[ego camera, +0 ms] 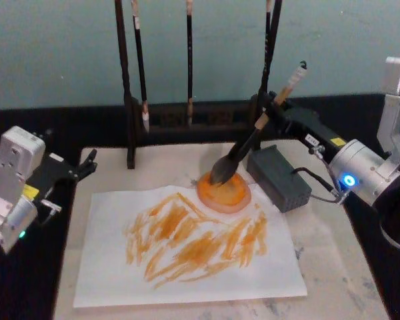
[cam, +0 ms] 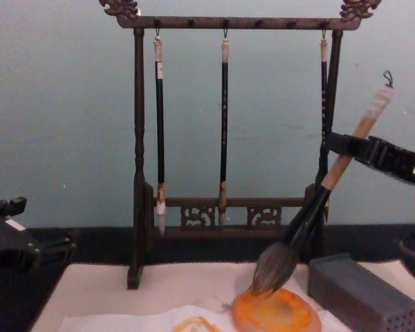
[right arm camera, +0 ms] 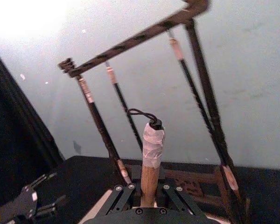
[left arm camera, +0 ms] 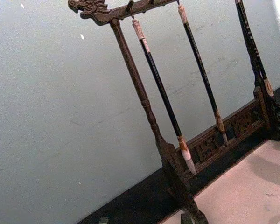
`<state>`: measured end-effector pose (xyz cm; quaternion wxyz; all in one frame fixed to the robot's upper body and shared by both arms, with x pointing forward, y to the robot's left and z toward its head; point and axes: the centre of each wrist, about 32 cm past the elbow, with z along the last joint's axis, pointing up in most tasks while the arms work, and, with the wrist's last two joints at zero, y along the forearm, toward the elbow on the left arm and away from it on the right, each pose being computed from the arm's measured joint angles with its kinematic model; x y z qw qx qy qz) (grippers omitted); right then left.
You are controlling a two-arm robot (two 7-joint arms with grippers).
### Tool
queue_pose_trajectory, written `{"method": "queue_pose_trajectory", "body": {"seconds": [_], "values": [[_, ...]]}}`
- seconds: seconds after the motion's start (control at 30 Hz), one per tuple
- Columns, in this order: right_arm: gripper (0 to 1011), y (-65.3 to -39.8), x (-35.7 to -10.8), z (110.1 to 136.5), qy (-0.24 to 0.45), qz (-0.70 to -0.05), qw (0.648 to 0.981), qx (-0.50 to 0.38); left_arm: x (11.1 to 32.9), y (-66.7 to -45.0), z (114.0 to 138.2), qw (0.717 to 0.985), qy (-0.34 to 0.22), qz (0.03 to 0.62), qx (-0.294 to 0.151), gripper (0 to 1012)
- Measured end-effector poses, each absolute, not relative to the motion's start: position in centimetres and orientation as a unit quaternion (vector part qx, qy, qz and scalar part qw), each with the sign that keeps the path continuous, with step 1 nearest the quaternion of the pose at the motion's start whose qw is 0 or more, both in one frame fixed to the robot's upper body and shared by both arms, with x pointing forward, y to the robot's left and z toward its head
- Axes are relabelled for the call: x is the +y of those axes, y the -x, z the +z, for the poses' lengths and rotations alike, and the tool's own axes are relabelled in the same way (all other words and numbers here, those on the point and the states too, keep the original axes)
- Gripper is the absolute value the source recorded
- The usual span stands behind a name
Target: Pick up the brush from the inkstone, write on the paper, then place the brush back to its original position.
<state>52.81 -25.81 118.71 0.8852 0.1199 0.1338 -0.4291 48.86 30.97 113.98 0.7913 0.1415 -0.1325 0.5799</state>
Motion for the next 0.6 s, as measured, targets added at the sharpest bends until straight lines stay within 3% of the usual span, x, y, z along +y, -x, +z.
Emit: {"method": "queue_pose_trajectory", "body": {"seconds": [0.6], "values": [[169, -55.5, -27.3, 117.2, -0.143, -0.448, 0.846, 0.250, 31.0, -48.9, 114.0, 0.791, -0.141, 0.580, -0.132, 1002]]}}
